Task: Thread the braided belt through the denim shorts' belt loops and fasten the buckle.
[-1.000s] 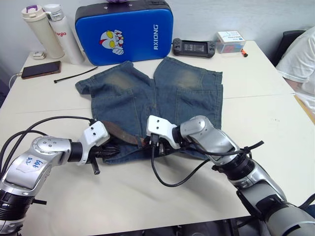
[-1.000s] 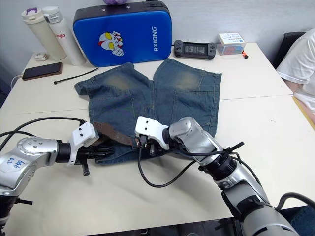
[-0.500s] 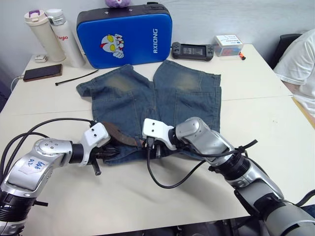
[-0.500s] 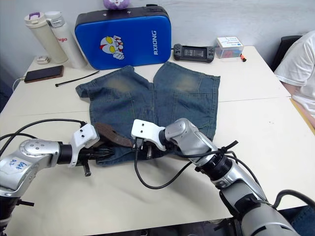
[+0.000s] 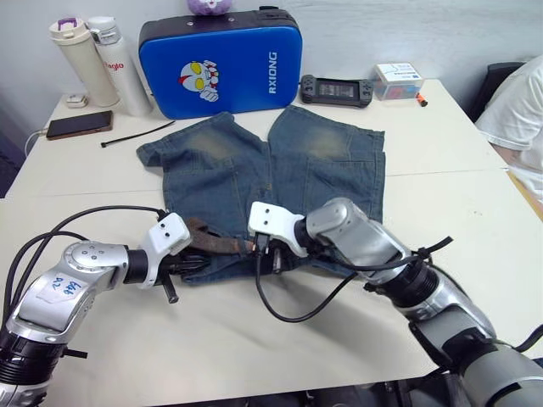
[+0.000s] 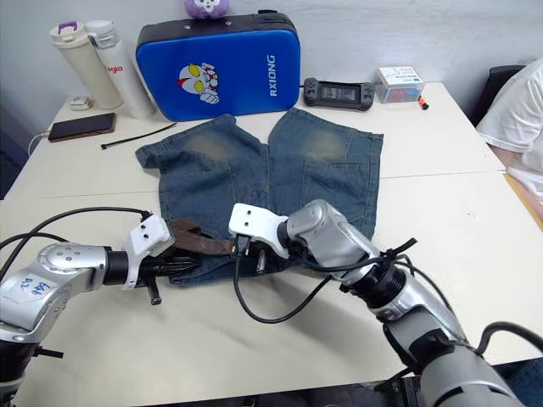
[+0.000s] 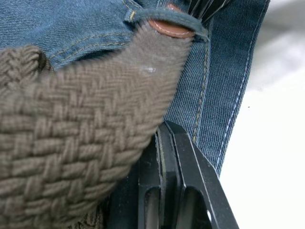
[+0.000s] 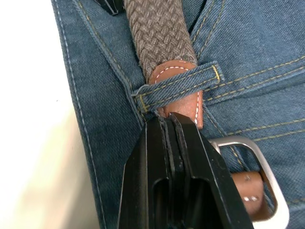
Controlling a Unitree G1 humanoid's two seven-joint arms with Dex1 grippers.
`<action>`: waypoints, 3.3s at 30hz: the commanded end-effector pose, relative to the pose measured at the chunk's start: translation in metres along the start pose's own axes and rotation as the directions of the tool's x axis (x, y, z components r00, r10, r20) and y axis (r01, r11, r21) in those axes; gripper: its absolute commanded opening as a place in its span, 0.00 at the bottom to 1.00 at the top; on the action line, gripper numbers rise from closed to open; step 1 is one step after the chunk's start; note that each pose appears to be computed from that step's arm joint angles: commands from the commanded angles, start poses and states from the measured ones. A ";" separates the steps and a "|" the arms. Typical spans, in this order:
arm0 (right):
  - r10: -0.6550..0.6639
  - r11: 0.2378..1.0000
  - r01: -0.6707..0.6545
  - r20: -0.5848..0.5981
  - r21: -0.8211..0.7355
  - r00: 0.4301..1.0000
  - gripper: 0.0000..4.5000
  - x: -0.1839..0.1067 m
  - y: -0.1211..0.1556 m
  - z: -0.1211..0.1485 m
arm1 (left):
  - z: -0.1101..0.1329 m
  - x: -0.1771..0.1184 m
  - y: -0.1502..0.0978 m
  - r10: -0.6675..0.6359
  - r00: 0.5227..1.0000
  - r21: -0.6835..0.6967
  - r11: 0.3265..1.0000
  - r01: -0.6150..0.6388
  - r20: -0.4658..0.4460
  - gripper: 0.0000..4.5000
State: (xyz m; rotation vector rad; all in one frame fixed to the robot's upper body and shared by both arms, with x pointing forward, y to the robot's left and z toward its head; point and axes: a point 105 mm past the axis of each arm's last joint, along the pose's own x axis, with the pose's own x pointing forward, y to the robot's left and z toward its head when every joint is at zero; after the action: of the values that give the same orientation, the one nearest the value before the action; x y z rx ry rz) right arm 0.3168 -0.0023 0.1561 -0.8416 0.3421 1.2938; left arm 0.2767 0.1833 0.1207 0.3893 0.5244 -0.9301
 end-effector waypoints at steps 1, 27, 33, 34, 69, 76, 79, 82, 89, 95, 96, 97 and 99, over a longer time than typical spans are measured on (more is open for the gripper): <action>-0.023 0.979 0.027 0.019 -0.202 1.000 0.01 -0.014 -0.008 0.021 | -0.003 0.006 -0.002 -0.006 1.000 0.010 1.000 0.006 -0.012 0.00; 0.069 0.996 -0.075 0.128 0.044 0.989 0.41 0.012 -0.002 0.019 | -0.005 0.007 -0.001 0.003 1.000 0.020 1.000 -0.003 -0.010 0.00; 0.089 0.993 -0.094 0.079 0.065 0.993 0.41 0.021 0.000 0.006 | -0.007 0.004 -0.001 0.013 1.000 0.015 1.000 -0.013 -0.013 0.00; 0.089 0.993 -0.094 0.073 0.069 0.993 0.41 0.022 0.000 0.004 | -0.007 0.003 -0.001 0.015 1.000 0.014 1.000 -0.015 -0.013 0.00; 0.124 0.988 -0.135 0.134 0.081 0.983 0.03 -0.076 -0.013 0.004 | 0.024 -0.060 -0.035 -0.108 0.993 -0.072 0.991 0.111 0.049 0.00; 0.146 0.985 -0.157 0.136 0.076 0.980 0.00 -0.073 0.001 -0.003 | 0.041 -0.098 -0.030 -0.011 0.995 -0.177 0.984 0.028 0.100 0.42; 0.138 0.990 -0.140 0.114 0.002 0.984 0.00 -0.065 0.006 -0.009 | 0.044 -0.108 -0.031 -0.008 0.990 -0.268 0.962 0.046 0.142 0.63; 0.129 0.991 -0.125 0.103 -0.047 0.986 0.00 -0.058 0.007 -0.013 | 0.032 -0.108 -0.028 0.040 0.992 -0.395 0.919 0.010 0.117 0.88; 0.130 0.986 -0.126 0.031 -0.111 0.991 0.00 -0.043 0.009 -0.031 | 0.008 -0.073 -0.025 0.029 0.989 -0.610 0.789 0.067 0.147 0.97; 0.134 0.985 -0.130 0.022 -0.117 0.991 0.00 -0.031 0.013 -0.033 | 0.018 -0.048 -0.012 0.117 0.972 -0.686 0.725 0.057 0.205 0.97; 0.133 0.985 -0.130 0.022 -0.114 0.991 0.00 -0.030 0.014 -0.034 | 0.021 -0.044 -0.012 0.128 0.968 -0.700 0.712 0.061 0.215 0.97; 0.132 0.985 -0.129 0.021 -0.110 0.991 0.00 -0.028 0.014 -0.035 | 0.024 -0.041 -0.011 0.147 0.962 -0.717 0.694 0.066 0.231 0.97; 0.127 0.987 -0.124 0.018 -0.105 0.992 0.00 -0.027 0.014 -0.037 | 0.032 -0.036 -0.008 0.175 0.953 -0.749 0.659 0.075 0.249 0.97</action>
State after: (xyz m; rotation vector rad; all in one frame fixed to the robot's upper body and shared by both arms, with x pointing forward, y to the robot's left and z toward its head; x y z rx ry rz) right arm 0.3042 -0.0487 0.1434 -0.8860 0.3385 1.4578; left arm 0.2502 0.1945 0.1563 -0.4114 0.6193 -0.6608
